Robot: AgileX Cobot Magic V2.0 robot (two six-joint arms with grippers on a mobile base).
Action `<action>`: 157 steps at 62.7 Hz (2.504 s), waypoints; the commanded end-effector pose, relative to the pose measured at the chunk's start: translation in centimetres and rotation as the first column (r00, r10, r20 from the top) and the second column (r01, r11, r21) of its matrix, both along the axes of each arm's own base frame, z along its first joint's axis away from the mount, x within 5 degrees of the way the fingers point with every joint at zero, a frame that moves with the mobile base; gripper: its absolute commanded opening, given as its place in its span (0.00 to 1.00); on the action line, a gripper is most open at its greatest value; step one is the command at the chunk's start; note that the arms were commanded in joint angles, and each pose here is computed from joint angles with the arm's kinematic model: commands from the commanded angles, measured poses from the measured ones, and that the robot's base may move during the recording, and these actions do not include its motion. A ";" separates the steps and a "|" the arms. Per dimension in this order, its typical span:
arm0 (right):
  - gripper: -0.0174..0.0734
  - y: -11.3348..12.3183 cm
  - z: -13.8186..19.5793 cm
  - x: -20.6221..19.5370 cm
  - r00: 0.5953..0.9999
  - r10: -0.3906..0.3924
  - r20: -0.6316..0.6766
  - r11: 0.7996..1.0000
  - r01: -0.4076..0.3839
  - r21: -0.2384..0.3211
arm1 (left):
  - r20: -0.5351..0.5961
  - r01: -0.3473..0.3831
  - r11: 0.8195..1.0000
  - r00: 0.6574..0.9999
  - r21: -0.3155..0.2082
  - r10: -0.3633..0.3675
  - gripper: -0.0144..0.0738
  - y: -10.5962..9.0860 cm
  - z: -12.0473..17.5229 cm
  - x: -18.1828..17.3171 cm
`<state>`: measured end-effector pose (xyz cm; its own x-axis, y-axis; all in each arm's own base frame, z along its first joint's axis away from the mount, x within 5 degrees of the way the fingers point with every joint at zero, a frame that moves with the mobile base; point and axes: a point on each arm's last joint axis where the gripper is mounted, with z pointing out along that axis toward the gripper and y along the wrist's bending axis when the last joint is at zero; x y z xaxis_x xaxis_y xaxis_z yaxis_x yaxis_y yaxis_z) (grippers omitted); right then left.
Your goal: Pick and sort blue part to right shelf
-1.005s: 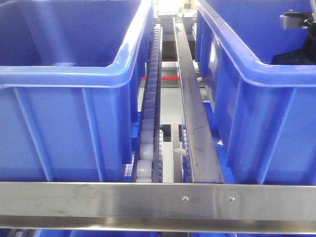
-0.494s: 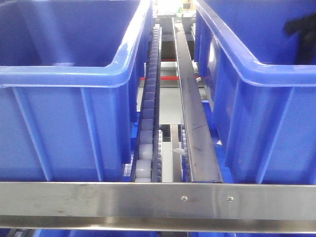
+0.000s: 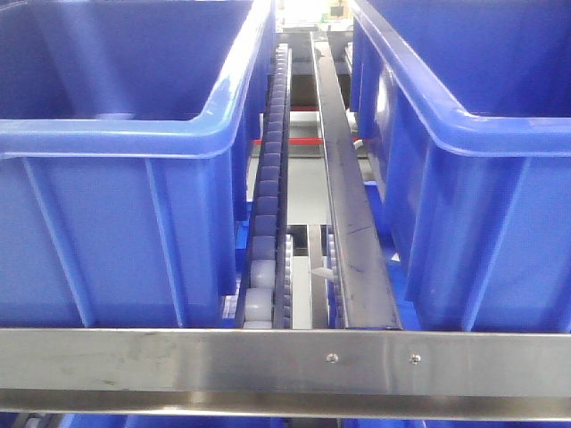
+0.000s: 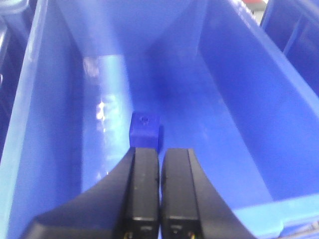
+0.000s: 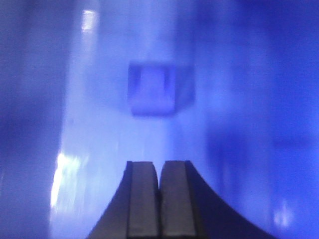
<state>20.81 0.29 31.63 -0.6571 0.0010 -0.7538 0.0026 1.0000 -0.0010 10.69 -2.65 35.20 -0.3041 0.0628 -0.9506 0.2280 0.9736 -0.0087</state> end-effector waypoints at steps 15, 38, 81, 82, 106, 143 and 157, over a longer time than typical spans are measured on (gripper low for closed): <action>0.23 -0.2 1.2 -8.3 0.939 0.009 0.343 1.000 -0.005 -0.014 | 0.139 0.020 0.999 0.990 -0.042 -0.014 0.30 -0.2 1.9 0.1; 0.23 -0.4 2.8 -16.9 0.759 0.006 0.651 1.000 -0.001 -0.008 | 0.141 0.021 0.999 0.990 -0.042 -0.014 0.30 -0.2 1.9 0.1; 0.23 -0.4 3.0 -18.5 0.707 0.006 0.707 1.000 0.000 -0.008 | 0.136 0.020 0.999 0.991 -0.041 -0.014 0.30 -0.2 1.9 0.1; 0.23 -0.4 3.0 -18.5 0.707 0.006 0.707 1.000 0.000 -0.008 | 0.136 0.020 0.999 0.991 -0.041 -0.014 0.30 -0.2 1.9 0.1; 0.23 -0.4 3.0 -18.5 0.707 0.006 0.707 1.000 0.000 -0.008 | 0.200 -0.057 0.994 0.977 -0.093 0.075 0.30 1.2 -0.1 -2.5; 0.23 -0.4 3.0 -18.5 0.710 0.005 0.704 1.000 0.000 -0.008 | 0.356 -0.216 0.956 0.893 -0.201 0.277 0.30 2.7 -13.6 -5.4; 0.23 -0.4 3.0 -18.5 0.710 0.005 0.704 1.000 0.000 -0.008 | 0.370 -0.211 0.956 0.887 -0.205 0.276 0.30 2.7 -14.6 -5.2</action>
<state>2.41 -0.13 33.15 -0.0351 0.0076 -0.9994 -0.0018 1.0000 0.0076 5.63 0.02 20.39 0.0087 -0.1128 -0.9936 -0.0073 0.9936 -0.1128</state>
